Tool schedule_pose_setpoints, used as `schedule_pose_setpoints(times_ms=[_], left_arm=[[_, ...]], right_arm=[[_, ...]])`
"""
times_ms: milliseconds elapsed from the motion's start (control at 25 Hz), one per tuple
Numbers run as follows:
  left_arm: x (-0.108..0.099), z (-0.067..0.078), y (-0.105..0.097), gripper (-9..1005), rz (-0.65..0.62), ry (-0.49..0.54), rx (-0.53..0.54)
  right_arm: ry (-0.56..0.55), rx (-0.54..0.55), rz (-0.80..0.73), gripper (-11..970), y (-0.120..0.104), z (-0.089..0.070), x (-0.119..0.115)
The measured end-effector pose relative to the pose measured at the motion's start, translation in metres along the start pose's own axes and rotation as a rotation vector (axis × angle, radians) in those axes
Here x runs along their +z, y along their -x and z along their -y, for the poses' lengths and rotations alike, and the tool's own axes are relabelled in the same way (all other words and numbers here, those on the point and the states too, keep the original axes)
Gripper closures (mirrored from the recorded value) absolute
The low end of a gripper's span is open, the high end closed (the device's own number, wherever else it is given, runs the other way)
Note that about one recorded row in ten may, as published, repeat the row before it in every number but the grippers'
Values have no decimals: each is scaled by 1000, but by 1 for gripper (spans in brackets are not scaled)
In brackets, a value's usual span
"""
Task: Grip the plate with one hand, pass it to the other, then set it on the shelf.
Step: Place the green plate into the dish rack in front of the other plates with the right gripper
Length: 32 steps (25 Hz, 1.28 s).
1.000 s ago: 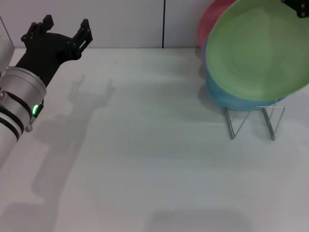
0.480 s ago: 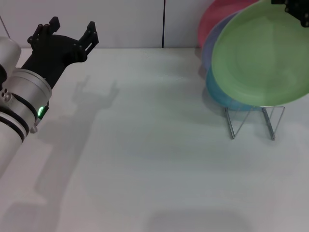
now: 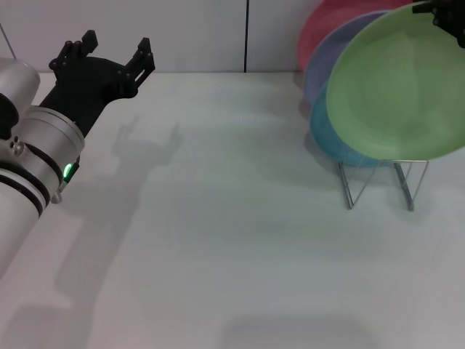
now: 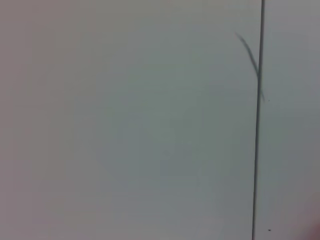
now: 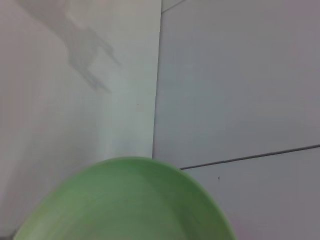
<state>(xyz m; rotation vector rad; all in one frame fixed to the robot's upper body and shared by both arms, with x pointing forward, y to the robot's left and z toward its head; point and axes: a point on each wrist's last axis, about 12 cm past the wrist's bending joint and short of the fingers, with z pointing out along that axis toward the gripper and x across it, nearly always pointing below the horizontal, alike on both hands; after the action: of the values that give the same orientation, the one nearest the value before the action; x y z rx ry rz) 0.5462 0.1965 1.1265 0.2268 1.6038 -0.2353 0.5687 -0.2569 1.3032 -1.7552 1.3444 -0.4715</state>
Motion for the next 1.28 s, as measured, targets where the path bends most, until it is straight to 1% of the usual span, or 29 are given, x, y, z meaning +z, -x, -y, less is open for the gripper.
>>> schedule_pose_setpoints(times_ms=[360, 920, 1080, 1200, 1280], left_arm=[[3, 1, -3, 183, -10, -7, 3], [11, 6, 0, 183, -4, -30, 12], [14, 6, -1, 183, -8, -34, 17], [17, 8, -1, 183, -15, -42, 21], [18, 8, 0, 183, -16, -45, 23]], right_arm=[[25, 13, -2, 935, -6, -7, 6], [57, 31, -6, 936, -10, -18, 9], [66, 68, -12, 935, -10, -19, 10], [88, 106, -61, 919, -8, -17, 12], [93, 107, -68, 909, -7, -17, 13]])
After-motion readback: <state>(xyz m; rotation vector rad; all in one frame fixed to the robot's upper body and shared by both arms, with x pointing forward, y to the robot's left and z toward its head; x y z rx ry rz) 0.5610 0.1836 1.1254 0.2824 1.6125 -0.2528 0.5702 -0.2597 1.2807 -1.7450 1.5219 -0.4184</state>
